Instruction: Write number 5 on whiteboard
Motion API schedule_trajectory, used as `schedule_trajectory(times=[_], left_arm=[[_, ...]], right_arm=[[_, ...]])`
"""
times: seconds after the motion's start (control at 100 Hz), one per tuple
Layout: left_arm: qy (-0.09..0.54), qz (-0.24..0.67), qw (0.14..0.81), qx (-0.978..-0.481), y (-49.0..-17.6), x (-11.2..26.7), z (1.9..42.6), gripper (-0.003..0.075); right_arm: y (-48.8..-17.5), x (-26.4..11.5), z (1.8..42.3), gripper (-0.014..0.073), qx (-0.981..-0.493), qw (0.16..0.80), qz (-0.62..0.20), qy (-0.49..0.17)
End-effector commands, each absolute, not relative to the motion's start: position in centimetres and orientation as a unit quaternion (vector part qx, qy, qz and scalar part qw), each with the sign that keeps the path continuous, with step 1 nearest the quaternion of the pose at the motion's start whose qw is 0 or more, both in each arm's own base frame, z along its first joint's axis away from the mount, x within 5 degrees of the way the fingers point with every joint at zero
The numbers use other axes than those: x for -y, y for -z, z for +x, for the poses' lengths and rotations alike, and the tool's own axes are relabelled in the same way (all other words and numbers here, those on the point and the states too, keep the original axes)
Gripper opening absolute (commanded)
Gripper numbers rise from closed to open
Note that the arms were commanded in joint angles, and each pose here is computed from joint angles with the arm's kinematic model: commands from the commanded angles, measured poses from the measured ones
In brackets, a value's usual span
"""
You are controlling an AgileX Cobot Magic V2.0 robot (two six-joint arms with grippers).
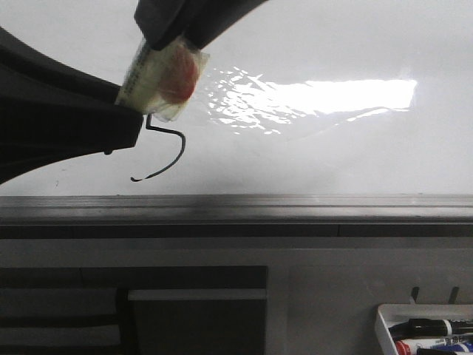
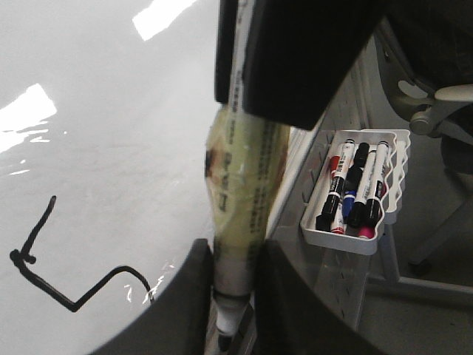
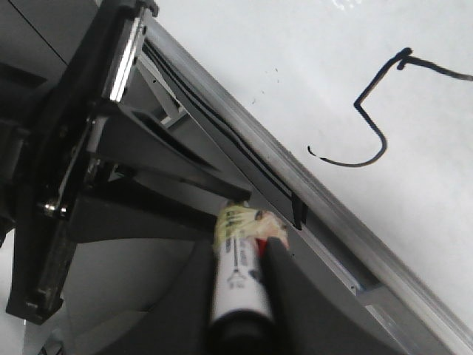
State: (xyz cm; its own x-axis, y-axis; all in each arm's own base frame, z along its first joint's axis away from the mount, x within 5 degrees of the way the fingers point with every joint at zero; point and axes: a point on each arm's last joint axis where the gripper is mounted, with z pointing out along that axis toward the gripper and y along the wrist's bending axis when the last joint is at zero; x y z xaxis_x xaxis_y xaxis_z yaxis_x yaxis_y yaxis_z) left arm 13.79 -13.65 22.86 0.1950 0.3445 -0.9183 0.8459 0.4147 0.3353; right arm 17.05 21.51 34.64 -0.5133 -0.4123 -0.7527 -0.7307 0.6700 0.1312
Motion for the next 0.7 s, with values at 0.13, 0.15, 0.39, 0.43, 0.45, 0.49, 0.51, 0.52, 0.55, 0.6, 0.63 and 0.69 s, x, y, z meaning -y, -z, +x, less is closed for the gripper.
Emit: schedule_trajectory(times=[0.13,0.15,0.39,0.43,0.45,0.49,0.51,0.52,0.55,0.6,0.63,0.69], left_arm=[[0.244,0.473,0.623,-0.574,-24.6,14.1,13.9,-0.0020],[0.248,0.469,0.620,-0.578,-24.6,14.1,13.9,-0.0020],[0.294,0.368,0.587,-0.659,-24.5,13.5,14.4,-0.0020],[0.304,0.325,0.588,-0.675,-24.7,13.2,14.6,-0.0020],[0.306,0.303,0.590,-0.683,-24.9,13.0,14.8,-0.0020],[0.310,0.265,0.592,-0.695,-25.1,12.6,15.0,-0.0020],[0.312,0.242,0.591,-0.703,-25.2,12.4,15.1,-0.0020],[0.313,0.227,0.590,-0.709,-25.2,12.2,15.2,-0.0020],[0.314,0.198,0.586,-0.721,-25.2,11.9,15.3,-0.0020],[0.308,0.157,0.571,-0.745,-25.0,11.5,15.6,-0.0020],[0.300,0.138,0.557,-0.762,-24.9,11.2,15.7,-0.0020],[0.279,0.103,0.519,-0.802,-24.4,10.8,16.0,-0.0020]], right_arm=[[-37.0,-21.7,17.1,0.0081,-0.811,0.413,-0.323,-0.262],[-37.1,-21.7,17.1,0.0134,-0.808,0.418,-0.322,-0.264],[-38.9,-20.3,17.7,0.0511,-0.774,0.489,-0.311,-0.254],[-39.3,-19.8,17.7,0.0511,-0.775,0.494,-0.306,-0.250],[-39.5,-19.4,17.7,0.0511,-0.775,0.496,-0.304,-0.248],[-39.8,-18.7,17.5,0.0511,-0.776,0.499,-0.300,-0.243],[-40.0,-18.4,17.4,0.0511,-0.776,0.501,-0.298,-0.241],[-40.1,-18.2,17.4,0.0511,-0.777,0.500,-0.298,-0.240],[-40.4,-17.7,17.1,0.0511,-0.777,0.503,-0.294,-0.238],[-40.7,-17.1,16.9,0.0510,-0.778,0.505,-0.292,-0.233],[-40.9,-16.8,16.7,0.0505,-0.779,0.505,-0.291,-0.232],[-41.2,-16.3,16.3,0.0494,-0.776,0.509,-0.289,-0.233]])
